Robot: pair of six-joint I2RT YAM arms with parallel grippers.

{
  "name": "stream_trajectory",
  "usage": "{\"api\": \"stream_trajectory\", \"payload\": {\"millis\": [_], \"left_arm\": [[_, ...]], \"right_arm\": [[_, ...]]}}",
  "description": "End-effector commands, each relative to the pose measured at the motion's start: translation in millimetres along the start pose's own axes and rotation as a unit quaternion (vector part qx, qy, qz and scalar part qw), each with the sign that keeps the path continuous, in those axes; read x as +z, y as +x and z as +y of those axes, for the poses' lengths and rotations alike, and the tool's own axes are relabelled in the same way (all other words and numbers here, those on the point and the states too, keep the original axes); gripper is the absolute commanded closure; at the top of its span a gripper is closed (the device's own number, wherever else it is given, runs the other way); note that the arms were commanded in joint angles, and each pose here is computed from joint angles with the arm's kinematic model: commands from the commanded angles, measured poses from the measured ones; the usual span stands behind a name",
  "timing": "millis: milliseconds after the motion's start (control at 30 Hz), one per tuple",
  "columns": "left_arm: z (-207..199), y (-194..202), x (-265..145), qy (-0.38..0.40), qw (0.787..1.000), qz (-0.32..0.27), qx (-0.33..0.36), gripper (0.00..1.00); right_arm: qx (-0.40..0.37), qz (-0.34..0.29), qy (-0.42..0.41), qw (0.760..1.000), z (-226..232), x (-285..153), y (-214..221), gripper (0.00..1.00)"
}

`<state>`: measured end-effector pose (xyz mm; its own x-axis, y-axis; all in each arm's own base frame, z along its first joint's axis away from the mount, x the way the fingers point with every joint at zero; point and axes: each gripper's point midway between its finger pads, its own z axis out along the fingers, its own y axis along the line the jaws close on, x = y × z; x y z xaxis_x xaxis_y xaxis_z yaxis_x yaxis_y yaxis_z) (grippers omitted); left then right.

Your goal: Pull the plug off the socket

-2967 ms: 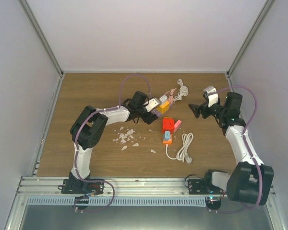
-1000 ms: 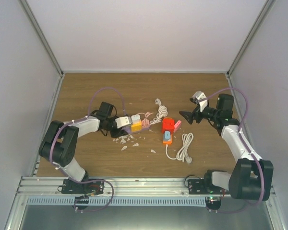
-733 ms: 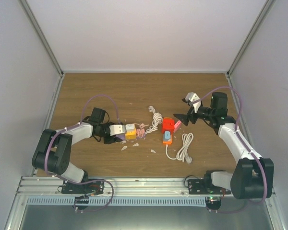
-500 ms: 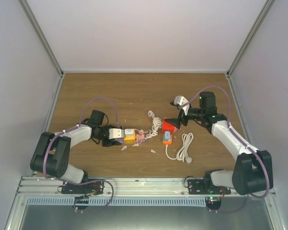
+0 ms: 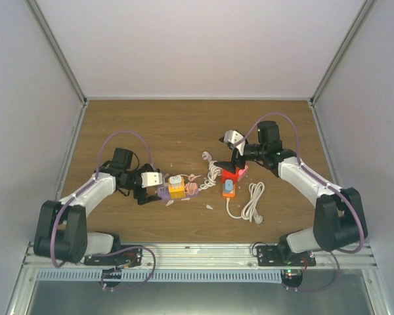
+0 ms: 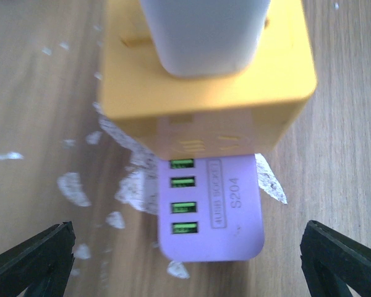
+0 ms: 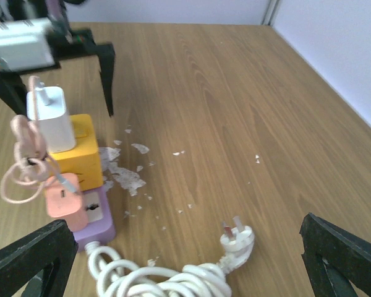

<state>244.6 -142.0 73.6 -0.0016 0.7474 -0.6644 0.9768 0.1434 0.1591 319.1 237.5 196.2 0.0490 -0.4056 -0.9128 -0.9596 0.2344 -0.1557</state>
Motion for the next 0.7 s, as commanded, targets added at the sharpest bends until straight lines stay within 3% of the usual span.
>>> {"api": "stream_trajectory", "payload": {"millis": [0, 233, 667], "left_arm": [[-0.1, -29.6, -24.7, -0.021, 0.999, -0.045, 0.018, 0.01], [1.7, -59.0, -44.5, -0.038, 0.995, -0.095, 0.013, 0.01], [4.6, -95.0, -67.8, -0.019, 0.989, -0.148, -0.025, 0.06]], "right_arm": [[-0.03, -0.03, 0.004, 0.999, -24.6, 14.6, -23.5, 0.0], [-0.03, -0.012, 0.023, 0.999, -50.5, 55.0, -13.9, 0.02], [-0.079, -0.021, -0.098, 0.992, 18.2, 118.7, 8.1, 0.11]]}}
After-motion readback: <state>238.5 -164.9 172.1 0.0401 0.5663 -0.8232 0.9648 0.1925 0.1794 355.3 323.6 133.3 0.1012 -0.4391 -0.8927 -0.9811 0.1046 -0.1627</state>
